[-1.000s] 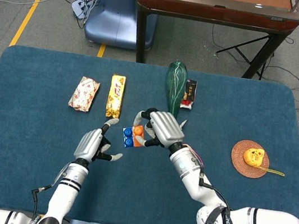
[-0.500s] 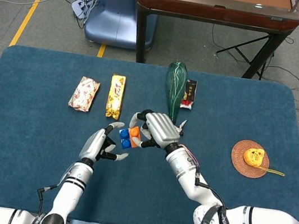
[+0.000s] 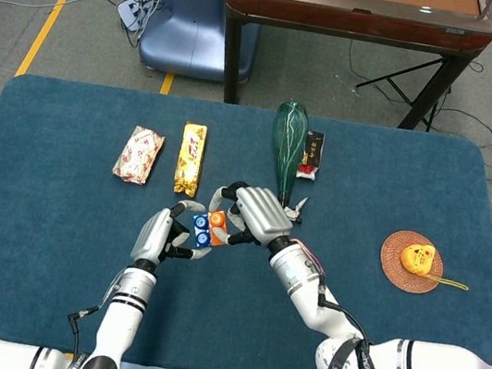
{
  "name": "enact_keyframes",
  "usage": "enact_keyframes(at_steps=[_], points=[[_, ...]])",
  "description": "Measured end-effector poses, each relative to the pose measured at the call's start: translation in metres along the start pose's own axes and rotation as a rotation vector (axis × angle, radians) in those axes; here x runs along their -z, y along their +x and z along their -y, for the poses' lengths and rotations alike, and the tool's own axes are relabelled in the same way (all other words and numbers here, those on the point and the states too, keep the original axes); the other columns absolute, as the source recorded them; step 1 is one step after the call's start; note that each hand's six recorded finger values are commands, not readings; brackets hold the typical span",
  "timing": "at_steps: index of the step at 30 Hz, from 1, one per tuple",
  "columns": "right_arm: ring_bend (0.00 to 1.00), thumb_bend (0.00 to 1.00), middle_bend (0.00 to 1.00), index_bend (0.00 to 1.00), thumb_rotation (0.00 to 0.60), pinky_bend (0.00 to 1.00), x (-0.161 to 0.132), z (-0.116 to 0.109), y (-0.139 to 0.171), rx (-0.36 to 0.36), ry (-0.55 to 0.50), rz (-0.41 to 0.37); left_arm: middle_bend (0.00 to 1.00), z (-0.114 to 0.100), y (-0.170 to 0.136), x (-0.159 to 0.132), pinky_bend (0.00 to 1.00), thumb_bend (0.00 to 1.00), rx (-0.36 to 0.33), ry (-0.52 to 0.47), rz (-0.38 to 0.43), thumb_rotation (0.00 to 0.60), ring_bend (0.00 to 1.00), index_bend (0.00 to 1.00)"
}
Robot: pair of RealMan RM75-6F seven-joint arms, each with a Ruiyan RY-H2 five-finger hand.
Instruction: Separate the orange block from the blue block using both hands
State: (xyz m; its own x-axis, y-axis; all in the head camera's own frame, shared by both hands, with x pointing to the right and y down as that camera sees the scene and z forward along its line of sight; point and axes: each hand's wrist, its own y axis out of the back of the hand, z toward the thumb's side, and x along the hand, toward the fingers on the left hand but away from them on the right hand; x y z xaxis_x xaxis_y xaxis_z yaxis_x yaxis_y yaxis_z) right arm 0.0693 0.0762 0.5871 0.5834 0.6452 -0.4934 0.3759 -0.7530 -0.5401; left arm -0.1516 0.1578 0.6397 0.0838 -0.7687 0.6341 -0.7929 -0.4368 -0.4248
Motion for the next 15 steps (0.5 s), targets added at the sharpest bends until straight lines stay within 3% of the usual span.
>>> enact_keyframes(at_steps=[5,15], points=[[1.0,0.35,1.0,0.67,0.6,1.0,0.0004,0.0003,-0.0002,-0.002,-0.005,0.0,1.0,-0.0013,0.0002,0.0029,1.0,0.0,-0.016,-0.007,0.004,0.6,1.0,0.62],[1.0,0.35,1.0,0.67,0.6,1.0,-0.0007,0.0,-0.0008,-0.004,-0.015,-0.005,1.0,0.001,0.0002,0.0073,1.0,0.0,-0.018,0.005,0.008,0.6,1.0,0.68]])
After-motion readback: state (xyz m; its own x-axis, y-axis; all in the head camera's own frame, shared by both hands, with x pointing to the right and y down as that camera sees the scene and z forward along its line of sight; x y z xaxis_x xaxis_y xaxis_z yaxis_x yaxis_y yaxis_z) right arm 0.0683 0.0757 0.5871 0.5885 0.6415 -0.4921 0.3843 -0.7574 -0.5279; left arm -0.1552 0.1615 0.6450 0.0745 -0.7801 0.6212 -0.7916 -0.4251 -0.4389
